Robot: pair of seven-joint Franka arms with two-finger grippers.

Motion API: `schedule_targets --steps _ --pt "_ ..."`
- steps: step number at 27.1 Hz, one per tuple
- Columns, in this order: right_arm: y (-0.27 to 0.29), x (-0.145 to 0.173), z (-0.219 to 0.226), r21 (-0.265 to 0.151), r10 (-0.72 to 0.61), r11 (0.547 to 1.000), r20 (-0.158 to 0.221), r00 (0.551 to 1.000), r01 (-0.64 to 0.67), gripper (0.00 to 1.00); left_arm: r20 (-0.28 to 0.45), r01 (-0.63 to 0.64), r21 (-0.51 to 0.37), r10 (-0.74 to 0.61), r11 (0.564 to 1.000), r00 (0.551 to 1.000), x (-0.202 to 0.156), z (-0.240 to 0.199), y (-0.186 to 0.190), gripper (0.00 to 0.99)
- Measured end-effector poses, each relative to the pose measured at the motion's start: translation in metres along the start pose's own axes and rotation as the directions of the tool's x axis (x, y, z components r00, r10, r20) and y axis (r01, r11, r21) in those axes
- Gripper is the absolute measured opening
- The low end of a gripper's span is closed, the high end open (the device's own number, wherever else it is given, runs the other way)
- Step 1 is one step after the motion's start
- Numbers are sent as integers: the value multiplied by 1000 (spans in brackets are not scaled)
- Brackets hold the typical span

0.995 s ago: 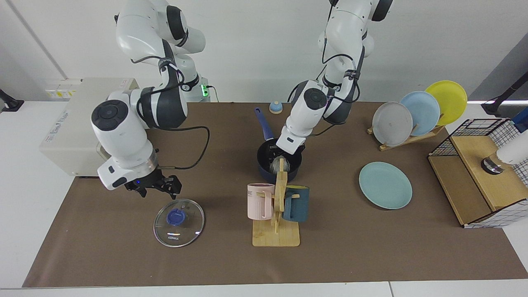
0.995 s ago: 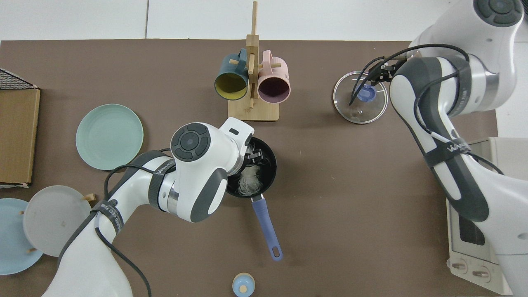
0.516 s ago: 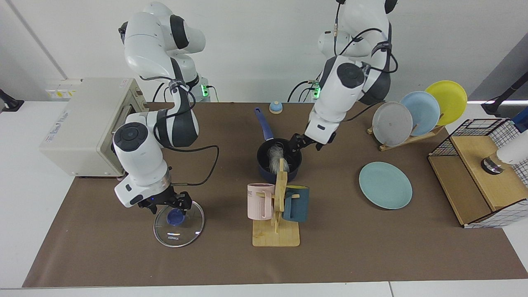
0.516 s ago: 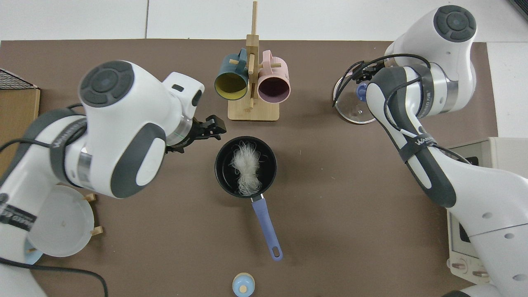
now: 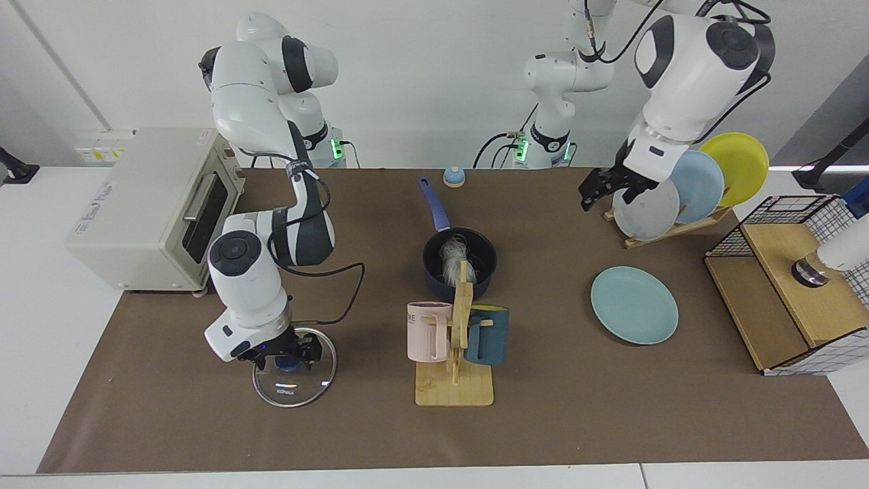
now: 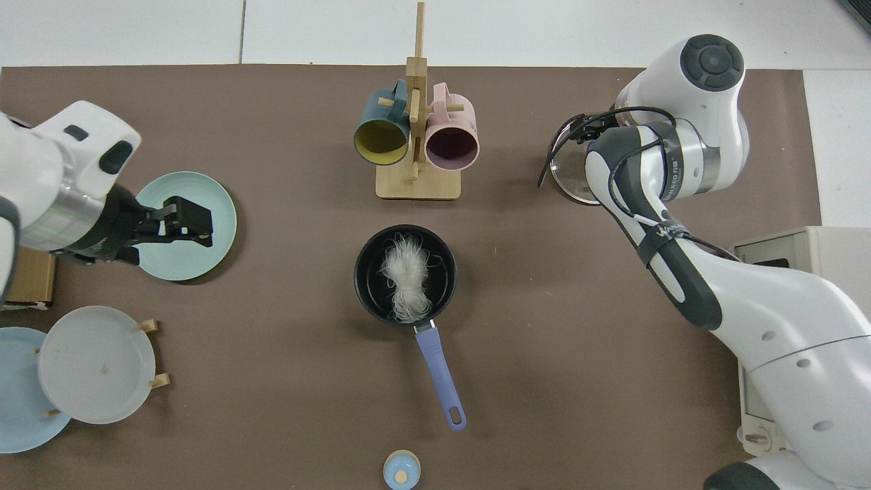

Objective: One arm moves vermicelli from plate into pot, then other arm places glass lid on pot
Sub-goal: 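Carry the glass lid over the saucepan with the right gripper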

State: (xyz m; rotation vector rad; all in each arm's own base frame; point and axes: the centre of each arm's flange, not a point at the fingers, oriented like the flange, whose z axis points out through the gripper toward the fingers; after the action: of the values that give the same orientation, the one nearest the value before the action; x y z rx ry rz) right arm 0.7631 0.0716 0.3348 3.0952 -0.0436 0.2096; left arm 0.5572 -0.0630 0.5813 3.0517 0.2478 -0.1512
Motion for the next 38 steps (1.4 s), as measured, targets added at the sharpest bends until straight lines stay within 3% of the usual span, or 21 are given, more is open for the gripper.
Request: schedule_targets --steps 5,12,15,18,22,38 --pt "-4 -2 11 2 -24 1000 8 1000 24 987 -12 -70 27 70 997 997 -2 -15 -38 991" --pt "-6 -6 18 -2 -32 999 22 999 32 965 -28 -115 41 117 992 993 3 -19 -57 991" --pt "-3 -7 21 -6 -31 999 28 999 31 859 -39 -117 41 119 992 992 4 -20 -56 991" --pt "-1 -7 22 -10 -31 999 30 999 31 617 -40 -118 41 120 992 992 4 -20 -56 991" --pt "-1 -7 22 -11 -32 999 29 999 32 419 -40 -118 42 119 992 992 4 -20 -56 991" --pt "-3 -11 -33 -13 -31 999 0 1000 31 414 -40 -141 44 142 989 989 1 -19 -44 991"
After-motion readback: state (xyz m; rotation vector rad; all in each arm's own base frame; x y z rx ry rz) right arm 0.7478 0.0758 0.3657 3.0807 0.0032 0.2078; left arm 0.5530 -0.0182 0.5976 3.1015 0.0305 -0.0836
